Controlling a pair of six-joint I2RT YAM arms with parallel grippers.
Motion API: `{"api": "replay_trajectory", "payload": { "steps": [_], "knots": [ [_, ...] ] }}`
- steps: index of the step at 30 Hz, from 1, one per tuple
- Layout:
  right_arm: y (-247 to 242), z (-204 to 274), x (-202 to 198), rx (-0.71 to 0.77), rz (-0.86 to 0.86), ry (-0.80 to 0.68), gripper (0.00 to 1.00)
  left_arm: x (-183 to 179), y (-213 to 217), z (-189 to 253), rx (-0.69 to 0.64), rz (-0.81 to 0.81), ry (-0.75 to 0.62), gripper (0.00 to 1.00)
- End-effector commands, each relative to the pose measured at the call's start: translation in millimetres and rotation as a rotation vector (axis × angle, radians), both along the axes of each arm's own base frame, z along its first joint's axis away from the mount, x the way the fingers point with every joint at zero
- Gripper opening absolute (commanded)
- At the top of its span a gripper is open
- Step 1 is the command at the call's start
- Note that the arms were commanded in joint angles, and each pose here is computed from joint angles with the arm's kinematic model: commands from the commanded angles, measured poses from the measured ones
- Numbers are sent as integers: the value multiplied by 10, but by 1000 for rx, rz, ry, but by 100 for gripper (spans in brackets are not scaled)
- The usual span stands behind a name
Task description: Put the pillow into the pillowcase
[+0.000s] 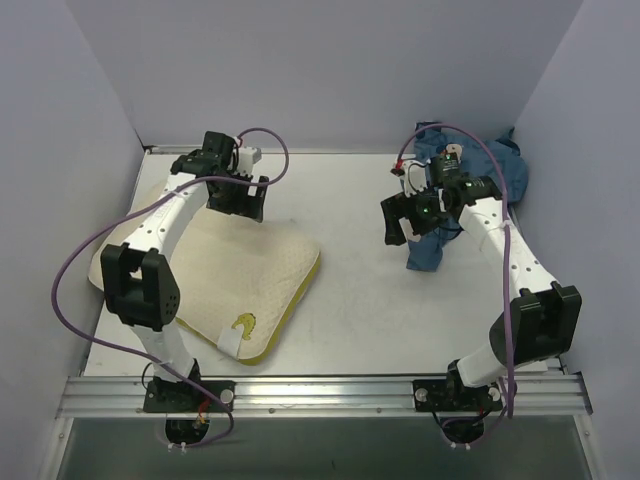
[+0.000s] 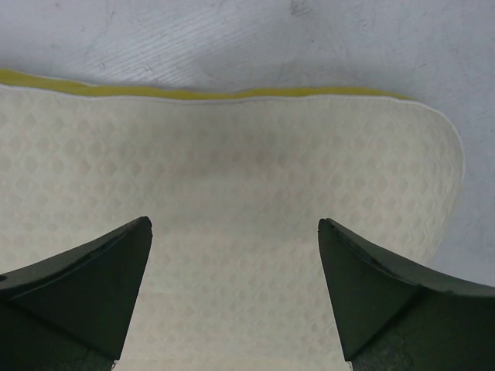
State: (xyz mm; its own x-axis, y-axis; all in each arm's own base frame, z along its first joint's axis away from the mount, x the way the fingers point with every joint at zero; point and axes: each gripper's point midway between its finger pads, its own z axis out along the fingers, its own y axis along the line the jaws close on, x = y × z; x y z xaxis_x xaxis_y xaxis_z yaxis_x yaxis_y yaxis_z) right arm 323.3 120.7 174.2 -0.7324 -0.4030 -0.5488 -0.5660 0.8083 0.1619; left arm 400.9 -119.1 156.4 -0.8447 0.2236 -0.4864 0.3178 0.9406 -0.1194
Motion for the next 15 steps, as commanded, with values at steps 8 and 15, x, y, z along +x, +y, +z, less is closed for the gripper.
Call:
{"api": "replay_trajectory", "payload": {
  "steps": [8, 15],
  "knots": [
    [-372, 250, 991, -152, -194, -169, 100, 88, -4, 828, -84, 1, -242, 97],
    [-799, 463, 1944, -153, -456, -295, 100, -65, -92, 898, -150, -63, -225, 97]
  ]
}}
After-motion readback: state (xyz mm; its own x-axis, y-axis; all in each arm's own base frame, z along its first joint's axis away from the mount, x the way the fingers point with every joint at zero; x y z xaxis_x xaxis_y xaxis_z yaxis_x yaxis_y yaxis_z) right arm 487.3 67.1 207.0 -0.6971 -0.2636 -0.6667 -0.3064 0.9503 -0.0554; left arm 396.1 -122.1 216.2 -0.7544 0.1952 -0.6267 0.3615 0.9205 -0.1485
